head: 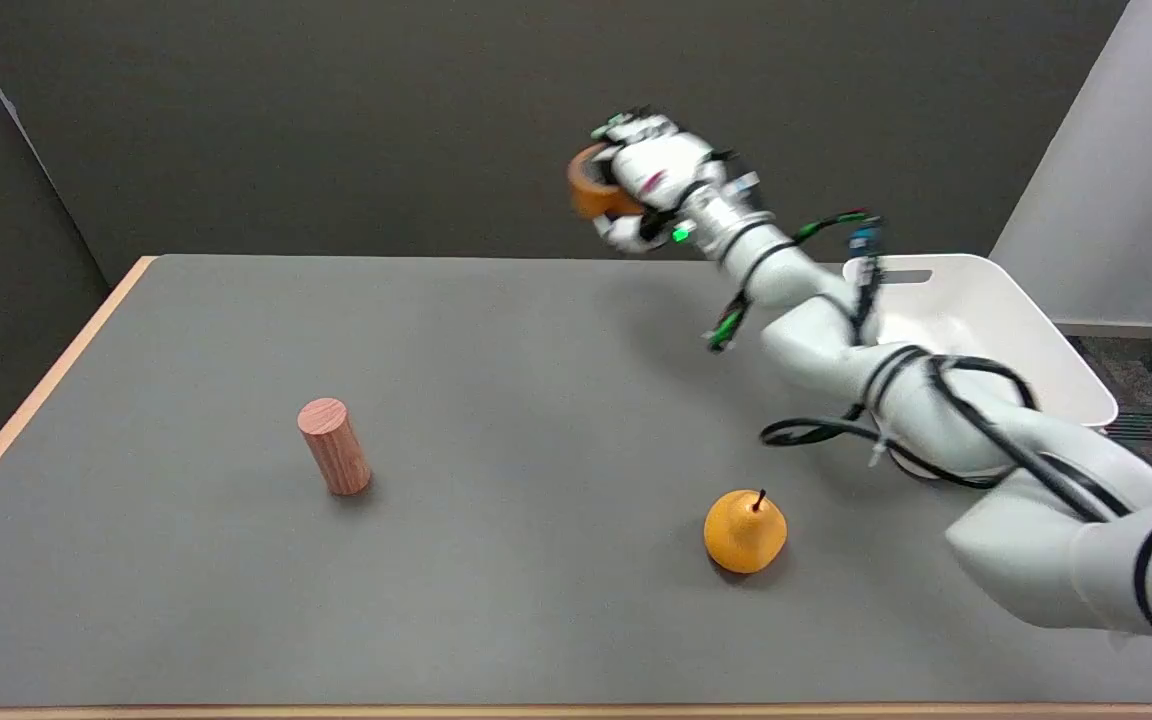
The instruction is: Place yellow tape into white box.
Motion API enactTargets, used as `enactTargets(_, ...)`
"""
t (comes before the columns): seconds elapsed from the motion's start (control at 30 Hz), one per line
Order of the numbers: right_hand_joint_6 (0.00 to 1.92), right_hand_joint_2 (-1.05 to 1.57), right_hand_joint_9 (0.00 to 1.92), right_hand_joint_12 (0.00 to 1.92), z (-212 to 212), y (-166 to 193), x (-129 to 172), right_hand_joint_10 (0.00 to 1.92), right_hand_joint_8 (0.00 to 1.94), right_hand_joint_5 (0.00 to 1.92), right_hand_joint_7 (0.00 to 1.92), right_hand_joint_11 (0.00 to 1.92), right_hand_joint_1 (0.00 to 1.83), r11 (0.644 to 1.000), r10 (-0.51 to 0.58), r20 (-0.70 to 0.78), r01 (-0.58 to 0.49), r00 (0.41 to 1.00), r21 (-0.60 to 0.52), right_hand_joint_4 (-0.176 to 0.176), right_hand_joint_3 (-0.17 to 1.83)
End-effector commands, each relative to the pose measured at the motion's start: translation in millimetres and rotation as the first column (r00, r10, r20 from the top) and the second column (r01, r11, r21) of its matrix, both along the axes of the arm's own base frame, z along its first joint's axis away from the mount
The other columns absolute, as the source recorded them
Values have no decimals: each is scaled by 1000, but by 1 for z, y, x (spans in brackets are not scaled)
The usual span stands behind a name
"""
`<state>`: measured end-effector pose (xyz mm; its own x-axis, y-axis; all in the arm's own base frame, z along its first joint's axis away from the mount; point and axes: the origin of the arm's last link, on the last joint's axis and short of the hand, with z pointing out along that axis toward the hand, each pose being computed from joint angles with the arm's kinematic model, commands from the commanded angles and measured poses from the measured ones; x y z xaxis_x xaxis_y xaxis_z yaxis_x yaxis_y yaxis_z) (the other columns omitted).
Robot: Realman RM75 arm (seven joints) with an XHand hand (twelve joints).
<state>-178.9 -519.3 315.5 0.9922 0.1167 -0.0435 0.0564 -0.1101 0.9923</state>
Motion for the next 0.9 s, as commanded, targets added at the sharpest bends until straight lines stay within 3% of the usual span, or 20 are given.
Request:
enactTargets(0.03, 1619, 1129, 27, 554, 224, 107, 76, 288, 272, 617, 134, -1, 872, 864, 158, -166, -217, 973, -454, 66, 425)
enactTargets(0.3, 1603, 1113, 22, 581, 285, 196, 50, 333, 283, 631, 155, -1, 885, 766, 150, -177, -228, 973, -601, 61, 439)
enactTargets(0.4, 1599, 1107, 14, 613, 286, 225, 46, 381, 277, 637, 173, -1, 896, 751, 171, -187, -251, 967, -610, 48, 445)
enactTargets(0.67, 1583, 1093, 23, 666, 245, 275, 29, 421, 295, 651, 193, -1, 899, 796, 187, -249, -295, 950, -529, 60, 456)
enactTargets(0.9, 1568, 1077, 31, 725, 201, 284, 11, 477, 312, 665, 223, -1, 901, 857, 194, -251, -288, 948, -427, 73, 471)
